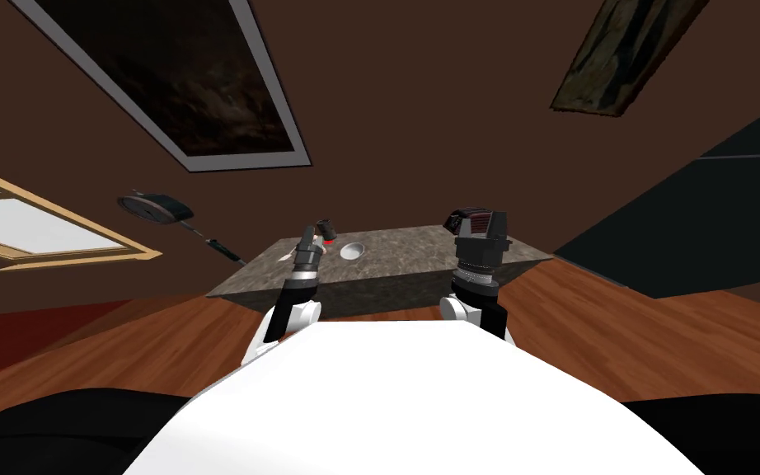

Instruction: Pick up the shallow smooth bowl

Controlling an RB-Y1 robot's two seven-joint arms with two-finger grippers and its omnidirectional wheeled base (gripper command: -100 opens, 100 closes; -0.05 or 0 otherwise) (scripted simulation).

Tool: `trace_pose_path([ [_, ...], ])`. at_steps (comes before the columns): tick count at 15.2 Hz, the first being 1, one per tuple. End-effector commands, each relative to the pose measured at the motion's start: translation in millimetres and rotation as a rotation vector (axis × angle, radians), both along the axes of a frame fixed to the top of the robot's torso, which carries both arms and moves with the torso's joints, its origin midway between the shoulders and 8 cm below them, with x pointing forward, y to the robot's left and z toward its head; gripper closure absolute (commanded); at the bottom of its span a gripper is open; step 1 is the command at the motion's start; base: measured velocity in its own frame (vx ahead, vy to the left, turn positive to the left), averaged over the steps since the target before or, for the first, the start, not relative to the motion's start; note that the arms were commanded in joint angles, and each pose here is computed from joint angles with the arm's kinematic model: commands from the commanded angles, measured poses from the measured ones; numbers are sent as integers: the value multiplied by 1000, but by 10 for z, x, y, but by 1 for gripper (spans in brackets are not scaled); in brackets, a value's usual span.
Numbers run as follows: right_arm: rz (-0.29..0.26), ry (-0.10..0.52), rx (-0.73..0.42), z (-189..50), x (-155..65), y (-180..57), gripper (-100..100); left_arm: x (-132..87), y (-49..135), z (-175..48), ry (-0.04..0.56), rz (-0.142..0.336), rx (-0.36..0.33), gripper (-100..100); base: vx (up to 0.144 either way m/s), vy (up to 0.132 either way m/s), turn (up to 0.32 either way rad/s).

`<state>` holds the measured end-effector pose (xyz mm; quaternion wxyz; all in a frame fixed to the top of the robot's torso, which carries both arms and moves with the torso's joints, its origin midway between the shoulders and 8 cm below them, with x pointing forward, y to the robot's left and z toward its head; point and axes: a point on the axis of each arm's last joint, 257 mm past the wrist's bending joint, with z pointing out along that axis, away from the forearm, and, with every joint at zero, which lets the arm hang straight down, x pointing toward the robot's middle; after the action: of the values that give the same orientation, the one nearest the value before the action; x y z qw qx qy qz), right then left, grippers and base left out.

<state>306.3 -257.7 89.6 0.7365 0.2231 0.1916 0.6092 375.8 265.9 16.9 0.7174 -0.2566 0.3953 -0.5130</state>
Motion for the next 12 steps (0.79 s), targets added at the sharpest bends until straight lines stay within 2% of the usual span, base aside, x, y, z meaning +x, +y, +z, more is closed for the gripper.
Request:
trace_pose_path([
  [1,0,0,0,0,0,0,0,100,37,-113,51,2,3,-100,-11,34,-130],
  [12,0,0,0,0,0,0,0,426,245,-590,257,33,0,-100,-8,30,-113],
])
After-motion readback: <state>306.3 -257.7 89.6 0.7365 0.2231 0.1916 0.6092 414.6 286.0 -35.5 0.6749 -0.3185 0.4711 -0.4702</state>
